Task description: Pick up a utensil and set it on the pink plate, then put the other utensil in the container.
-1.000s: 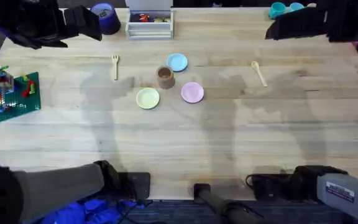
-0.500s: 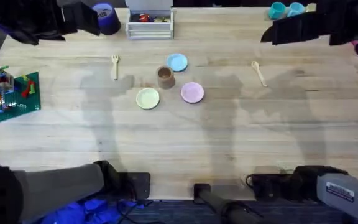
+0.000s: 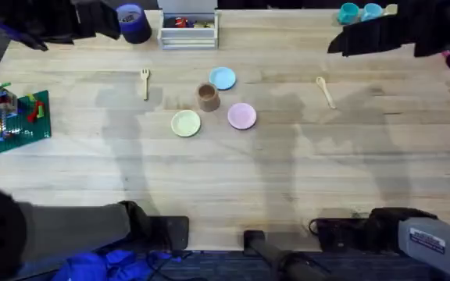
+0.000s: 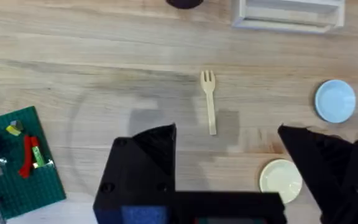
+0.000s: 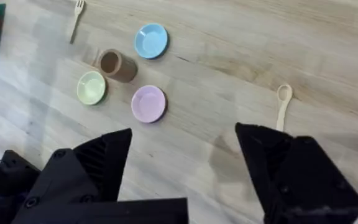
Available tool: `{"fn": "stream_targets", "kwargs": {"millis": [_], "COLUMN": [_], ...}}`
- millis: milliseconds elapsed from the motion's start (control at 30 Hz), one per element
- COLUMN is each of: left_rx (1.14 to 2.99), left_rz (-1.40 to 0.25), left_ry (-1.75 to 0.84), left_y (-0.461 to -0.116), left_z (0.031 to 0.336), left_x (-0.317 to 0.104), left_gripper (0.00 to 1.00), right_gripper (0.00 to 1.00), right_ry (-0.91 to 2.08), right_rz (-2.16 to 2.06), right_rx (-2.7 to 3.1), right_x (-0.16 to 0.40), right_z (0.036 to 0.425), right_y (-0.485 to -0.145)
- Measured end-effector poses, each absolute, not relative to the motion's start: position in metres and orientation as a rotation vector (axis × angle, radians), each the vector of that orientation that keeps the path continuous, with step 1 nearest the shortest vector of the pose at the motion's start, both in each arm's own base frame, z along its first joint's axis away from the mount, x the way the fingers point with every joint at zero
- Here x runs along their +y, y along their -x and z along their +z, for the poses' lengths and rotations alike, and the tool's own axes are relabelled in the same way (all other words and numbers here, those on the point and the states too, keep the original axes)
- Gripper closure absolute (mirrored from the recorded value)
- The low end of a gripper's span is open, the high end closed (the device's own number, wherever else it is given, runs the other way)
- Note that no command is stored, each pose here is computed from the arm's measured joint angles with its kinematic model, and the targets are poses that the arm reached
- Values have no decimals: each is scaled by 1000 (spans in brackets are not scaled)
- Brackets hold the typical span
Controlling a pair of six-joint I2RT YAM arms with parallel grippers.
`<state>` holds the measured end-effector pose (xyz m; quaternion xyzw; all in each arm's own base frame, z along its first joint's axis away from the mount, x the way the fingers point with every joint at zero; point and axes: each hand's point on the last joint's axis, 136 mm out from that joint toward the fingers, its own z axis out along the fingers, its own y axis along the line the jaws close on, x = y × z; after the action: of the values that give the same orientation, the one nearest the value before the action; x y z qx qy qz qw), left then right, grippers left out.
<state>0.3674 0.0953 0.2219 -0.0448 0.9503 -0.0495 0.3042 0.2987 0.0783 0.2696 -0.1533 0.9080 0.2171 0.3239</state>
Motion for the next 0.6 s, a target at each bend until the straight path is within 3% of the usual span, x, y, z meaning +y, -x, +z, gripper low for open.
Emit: {"fn": "stream_targets", "kwargs": {"millis": [600], "left_rx": [2669], "left_rz": [-95], "left_ry": [57], "left_y": [-430], "left_z": [123], "left_x": [72], "left_gripper": [6], "right_gripper": [5], "right_ry": [407], "right_rz": [561], "right_rx": [2361], "right_x": [78], "right_z": [273], "right_y": [-303]}}
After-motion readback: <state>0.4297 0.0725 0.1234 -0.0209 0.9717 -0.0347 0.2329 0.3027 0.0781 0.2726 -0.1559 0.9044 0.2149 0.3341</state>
